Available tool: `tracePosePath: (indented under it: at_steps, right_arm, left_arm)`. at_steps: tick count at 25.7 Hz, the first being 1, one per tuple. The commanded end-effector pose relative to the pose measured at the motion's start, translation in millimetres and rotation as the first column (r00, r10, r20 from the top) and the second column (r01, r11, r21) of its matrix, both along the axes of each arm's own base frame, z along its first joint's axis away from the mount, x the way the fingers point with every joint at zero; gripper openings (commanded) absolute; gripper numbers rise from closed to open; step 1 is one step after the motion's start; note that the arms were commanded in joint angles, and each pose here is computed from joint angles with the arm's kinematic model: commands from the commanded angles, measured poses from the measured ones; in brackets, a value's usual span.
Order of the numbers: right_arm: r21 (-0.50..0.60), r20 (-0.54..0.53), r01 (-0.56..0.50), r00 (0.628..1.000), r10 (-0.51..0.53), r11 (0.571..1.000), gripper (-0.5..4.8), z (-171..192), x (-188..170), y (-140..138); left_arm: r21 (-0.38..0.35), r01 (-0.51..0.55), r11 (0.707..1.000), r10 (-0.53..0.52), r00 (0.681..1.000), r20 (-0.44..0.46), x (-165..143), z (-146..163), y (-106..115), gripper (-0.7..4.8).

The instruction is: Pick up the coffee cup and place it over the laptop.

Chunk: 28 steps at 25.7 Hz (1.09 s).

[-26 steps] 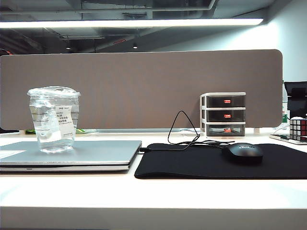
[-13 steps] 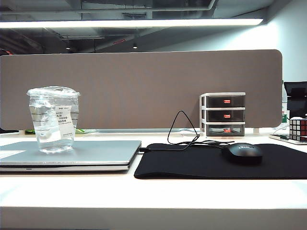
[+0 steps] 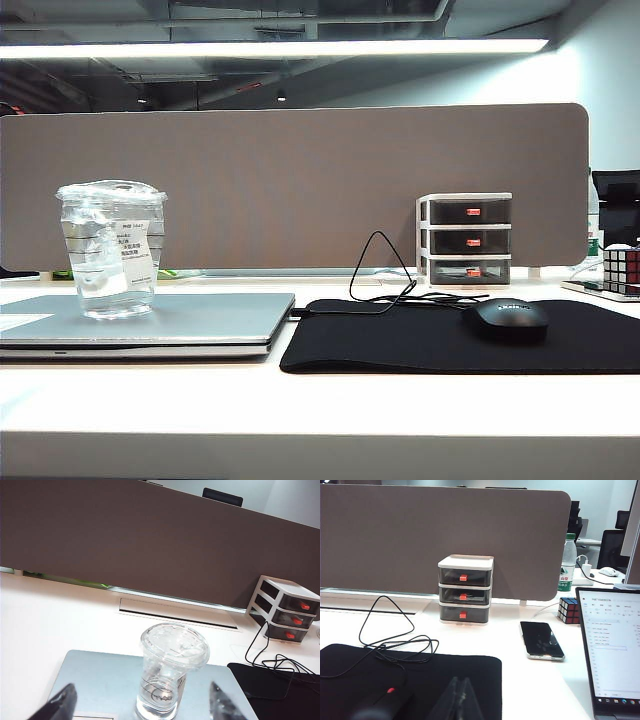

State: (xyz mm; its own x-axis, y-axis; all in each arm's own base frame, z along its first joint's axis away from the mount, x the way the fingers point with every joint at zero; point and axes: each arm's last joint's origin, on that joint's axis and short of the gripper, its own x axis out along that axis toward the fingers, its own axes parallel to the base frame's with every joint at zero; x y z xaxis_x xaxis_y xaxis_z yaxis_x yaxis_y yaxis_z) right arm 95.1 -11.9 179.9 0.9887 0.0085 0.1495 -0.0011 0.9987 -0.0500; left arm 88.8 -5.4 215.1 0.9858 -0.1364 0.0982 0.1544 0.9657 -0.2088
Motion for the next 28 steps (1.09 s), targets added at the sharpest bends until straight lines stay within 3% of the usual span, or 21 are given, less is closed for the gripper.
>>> tracePosePath:
  at_steps: [1, 22, 28]
  right_arm:
    - [0.003, 0.007, 0.006, 1.000, -0.006, 1.000, -0.08, -1, 0, 0]
    - [0.003, 0.006, 0.006, 1.000, -0.006, 1.000, -0.08, -1, 0, 0]
    - [0.004, 0.003, 0.006, 1.000, -0.006, 1.000, -0.08, -1, 0, 0]
  left_arm:
    - [-0.001, 0.002, 1.000, -0.002, 1.000, 0.010, 0, 2, 0, 3.36]
    - [-0.001, 0.002, 1.000, -0.002, 1.000, 0.011, 0, 2, 0, 3.35]
    - [-0.001, 0.002, 1.000, -0.002, 1.000, -0.008, 2, -22, 0, 3.35]
